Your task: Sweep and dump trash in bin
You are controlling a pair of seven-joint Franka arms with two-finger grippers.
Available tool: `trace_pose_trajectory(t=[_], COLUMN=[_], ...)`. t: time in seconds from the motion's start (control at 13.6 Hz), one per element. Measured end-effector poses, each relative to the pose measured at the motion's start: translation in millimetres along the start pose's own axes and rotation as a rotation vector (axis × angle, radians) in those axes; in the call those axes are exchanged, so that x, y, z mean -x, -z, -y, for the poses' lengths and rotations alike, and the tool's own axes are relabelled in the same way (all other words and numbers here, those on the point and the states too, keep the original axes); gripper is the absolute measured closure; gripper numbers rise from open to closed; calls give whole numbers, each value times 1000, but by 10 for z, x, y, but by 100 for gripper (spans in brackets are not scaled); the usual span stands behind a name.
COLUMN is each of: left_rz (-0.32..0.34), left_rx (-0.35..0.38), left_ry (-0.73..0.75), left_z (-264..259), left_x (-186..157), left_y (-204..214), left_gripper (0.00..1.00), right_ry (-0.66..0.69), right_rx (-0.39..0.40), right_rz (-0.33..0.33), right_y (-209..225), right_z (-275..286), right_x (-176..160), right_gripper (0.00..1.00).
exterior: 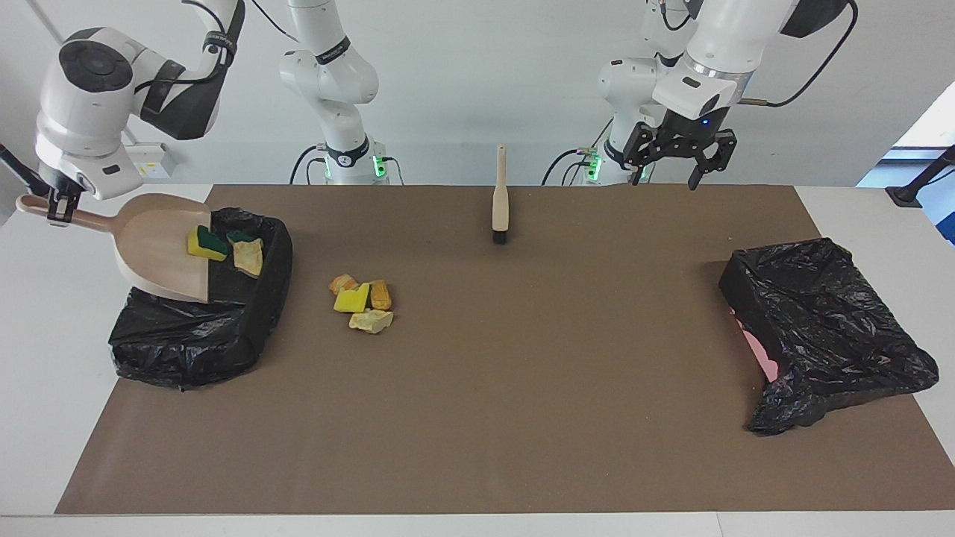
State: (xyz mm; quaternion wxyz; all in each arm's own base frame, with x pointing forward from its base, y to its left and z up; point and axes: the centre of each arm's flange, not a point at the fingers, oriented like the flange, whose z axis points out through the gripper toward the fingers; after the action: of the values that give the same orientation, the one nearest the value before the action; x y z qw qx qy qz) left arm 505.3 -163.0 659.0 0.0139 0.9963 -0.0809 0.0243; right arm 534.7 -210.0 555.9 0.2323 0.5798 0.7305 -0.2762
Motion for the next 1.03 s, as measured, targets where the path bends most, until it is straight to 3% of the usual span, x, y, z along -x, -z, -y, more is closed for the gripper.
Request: trace_pose_trajectory(t=[0.29,0.59,1.03], left_rz=[27,33,24], left_rx=[5,9,8], left_ry=[42,41,-13], left_z=[391,560,673], left_x=[-87,-186,-176], left_y=[143,189,272], left_gripper=[0,0,0], right_ry=[-5,-94,-286], right_rx=[-2,-13,-21], right_rz=[91,114,152], right_y=[453,1003,2017], right_z=[-89,-121,-124], right_x=[-212,-520,-1313], right_gripper=[67,67,67])
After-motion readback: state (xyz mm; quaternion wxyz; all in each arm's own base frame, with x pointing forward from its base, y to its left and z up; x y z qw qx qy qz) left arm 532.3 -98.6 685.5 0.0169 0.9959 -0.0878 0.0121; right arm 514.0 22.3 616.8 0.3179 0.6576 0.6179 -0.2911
